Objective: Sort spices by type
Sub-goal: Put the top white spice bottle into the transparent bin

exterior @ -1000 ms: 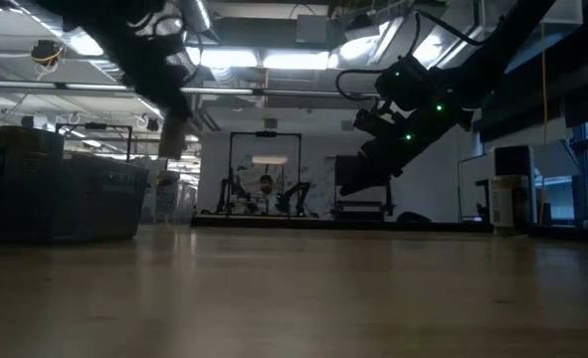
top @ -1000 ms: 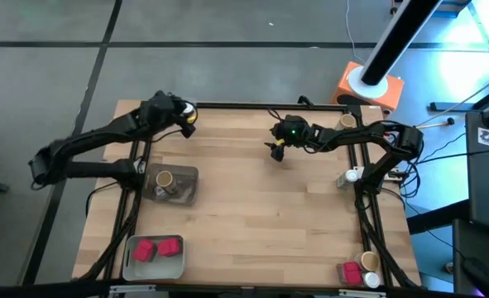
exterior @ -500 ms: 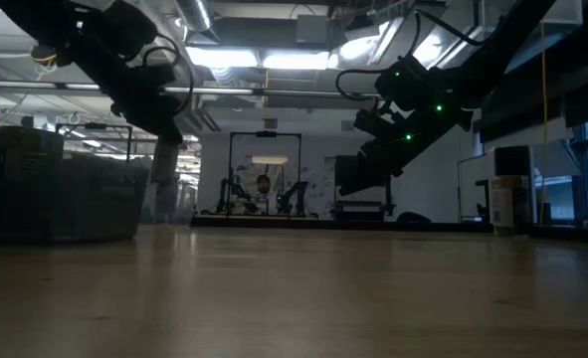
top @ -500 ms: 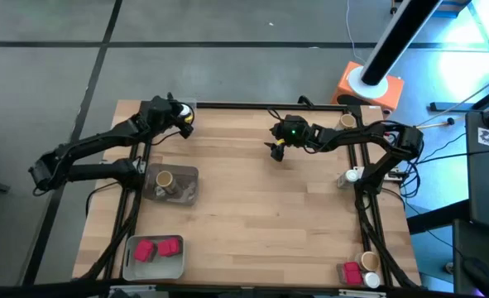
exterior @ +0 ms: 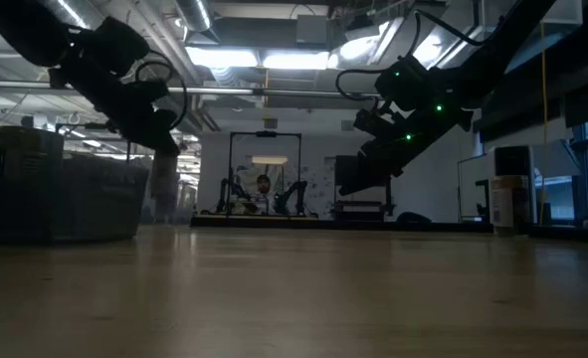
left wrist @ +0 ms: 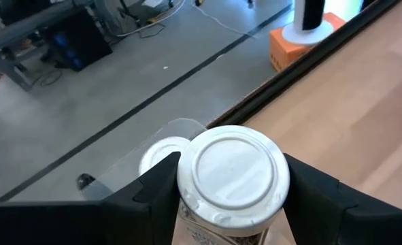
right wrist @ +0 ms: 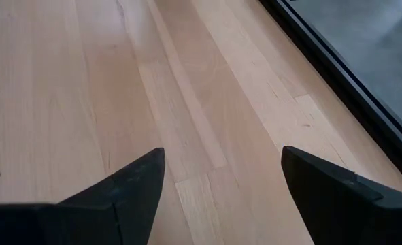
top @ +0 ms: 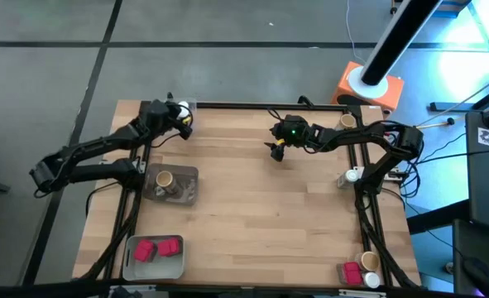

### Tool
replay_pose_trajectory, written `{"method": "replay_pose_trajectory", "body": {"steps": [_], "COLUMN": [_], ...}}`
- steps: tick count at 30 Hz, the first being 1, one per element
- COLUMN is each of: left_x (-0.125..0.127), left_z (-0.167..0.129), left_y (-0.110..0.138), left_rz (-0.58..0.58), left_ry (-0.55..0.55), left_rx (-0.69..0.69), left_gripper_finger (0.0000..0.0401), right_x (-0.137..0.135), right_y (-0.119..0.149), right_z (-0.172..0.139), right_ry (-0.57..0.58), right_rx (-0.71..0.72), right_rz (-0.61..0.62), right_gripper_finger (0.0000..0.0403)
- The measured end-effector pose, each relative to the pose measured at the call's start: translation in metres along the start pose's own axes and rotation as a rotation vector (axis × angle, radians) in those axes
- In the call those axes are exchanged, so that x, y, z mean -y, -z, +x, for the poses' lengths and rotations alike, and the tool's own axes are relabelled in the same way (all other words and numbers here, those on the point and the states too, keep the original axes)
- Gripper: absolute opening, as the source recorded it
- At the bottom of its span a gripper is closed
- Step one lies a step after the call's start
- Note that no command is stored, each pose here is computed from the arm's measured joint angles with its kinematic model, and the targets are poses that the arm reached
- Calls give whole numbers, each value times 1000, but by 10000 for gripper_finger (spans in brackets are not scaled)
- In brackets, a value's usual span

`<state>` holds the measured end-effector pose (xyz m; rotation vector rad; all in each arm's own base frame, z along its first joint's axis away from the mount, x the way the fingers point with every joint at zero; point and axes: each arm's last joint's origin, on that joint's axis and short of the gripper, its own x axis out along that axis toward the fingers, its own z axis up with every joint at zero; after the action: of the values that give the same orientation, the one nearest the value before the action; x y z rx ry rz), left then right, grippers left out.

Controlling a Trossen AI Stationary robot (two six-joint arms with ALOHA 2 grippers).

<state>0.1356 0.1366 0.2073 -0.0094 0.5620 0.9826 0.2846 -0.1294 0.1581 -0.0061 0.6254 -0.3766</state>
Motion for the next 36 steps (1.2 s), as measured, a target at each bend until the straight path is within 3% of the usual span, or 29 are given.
{"method": "replay_pose_trajectory", "body": {"steps": [11,24,36], "left_x": [7,12,8], "left_z": [18,33,22], "left_y": [19,24,19], "left_rz": [2,-17,-31], "left_ry": [9,8,10], "left_rx": [-66,-90,-102], "left_gripper_finger": [198,204,261], "right_x": [0,0,0], "right_y": [0,0,0], "right_z": [0,0,0], "right_ry": [0,0,0], "right_rx": [1,1,0], "right_rz": [3,3,3], "right_gripper_finger": [294,294,294]}}
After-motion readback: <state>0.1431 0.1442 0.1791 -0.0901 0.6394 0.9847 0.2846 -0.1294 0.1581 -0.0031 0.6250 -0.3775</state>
